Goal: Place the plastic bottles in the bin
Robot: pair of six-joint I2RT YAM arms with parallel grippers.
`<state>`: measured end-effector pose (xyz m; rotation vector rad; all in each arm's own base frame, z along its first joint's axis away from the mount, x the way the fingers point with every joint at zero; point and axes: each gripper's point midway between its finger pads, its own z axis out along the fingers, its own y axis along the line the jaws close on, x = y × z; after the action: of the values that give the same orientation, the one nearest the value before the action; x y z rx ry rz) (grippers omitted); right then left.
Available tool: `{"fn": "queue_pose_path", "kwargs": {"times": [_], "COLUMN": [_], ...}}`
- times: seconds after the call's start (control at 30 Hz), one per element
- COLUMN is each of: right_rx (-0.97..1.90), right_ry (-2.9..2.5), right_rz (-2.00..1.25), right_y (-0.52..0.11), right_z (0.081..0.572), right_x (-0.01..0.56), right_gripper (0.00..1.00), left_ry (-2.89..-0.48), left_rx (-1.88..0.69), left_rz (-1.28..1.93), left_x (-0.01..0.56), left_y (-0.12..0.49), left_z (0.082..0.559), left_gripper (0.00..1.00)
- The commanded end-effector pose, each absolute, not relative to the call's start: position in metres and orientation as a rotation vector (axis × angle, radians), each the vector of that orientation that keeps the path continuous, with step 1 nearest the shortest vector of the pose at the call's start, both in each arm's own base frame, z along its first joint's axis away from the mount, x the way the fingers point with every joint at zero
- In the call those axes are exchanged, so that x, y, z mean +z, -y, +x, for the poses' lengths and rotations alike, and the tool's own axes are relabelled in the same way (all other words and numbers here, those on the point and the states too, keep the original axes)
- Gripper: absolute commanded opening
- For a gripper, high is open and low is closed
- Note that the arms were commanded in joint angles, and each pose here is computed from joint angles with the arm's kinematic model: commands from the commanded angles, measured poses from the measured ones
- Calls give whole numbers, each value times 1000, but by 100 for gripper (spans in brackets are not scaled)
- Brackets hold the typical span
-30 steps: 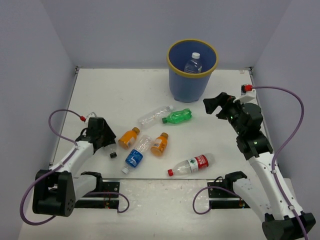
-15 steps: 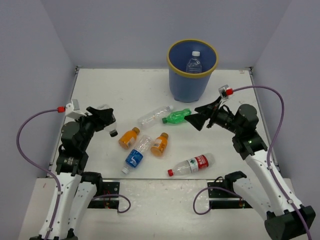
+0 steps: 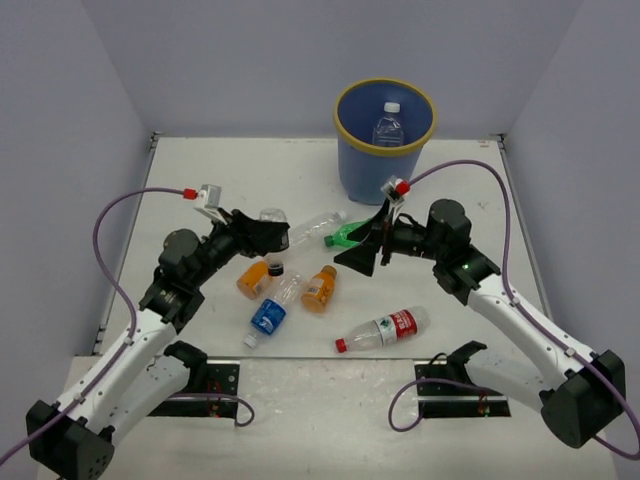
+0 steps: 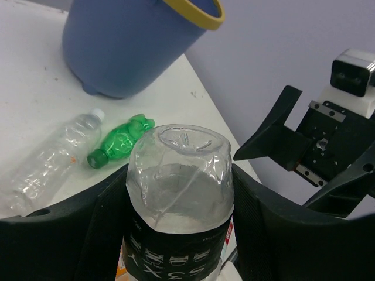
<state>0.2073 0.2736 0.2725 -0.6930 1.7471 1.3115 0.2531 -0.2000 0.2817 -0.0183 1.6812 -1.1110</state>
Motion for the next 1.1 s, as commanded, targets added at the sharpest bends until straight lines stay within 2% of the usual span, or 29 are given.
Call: {"fn": "queue_pose_path", "kwargs": {"times": [0.0,0.27,0.4,0.43,0.47,0.5,0.57,0.6,0.67,0.83,0.93,1.07], "right_rx": [1351,1472,1477,1479,1484,1484,1466,1444,1380,1129,979,841], "right_ry": [-1597,-1550,-1499,-1491,-1475,-1479,-1479,-1488,-1499,-1567,-1612,-1589], "right_rz": [-792,-719,-652,-650,-653,-653,-631,-608,-571,-375,-240,-135], "right_y": [-296,-346,-361,-363,-365,-365,-364,-362,-354,-319,-283,-236], "right_z": [203,211,217,218,219,220,223,227,233,269,302,342], "right_x": [305,295,296,296,298,296,296,295,297,302,308,344], "right_gripper": [99,98,92,89,81,65,45,32,22,21,21,22], "left_ry": [-1526,-1532,-1550,-1552,-1556,-1562,-1568,-1563,-1571,-1634,-1699,-1739], "left_rx": [-1145,-1212,-1209,-1210,-1213,-1209,-1196,-1188,-1124,-908,-670,-430], "left_rz": [30,1,-33,-32,-25,-21,-17,-19,-59,-131,-283,-442], "left_x": [328,327,320,319,318,316,315,317,317,316,301,277], "left_y": [221,258,263,263,265,265,263,261,251,221,179,135], "left_z": [260,258,256,256,254,253,253,253,258,270,280,286], "left_gripper": [6,5,5,5,5,9,36,54,100,100,100,100]}}
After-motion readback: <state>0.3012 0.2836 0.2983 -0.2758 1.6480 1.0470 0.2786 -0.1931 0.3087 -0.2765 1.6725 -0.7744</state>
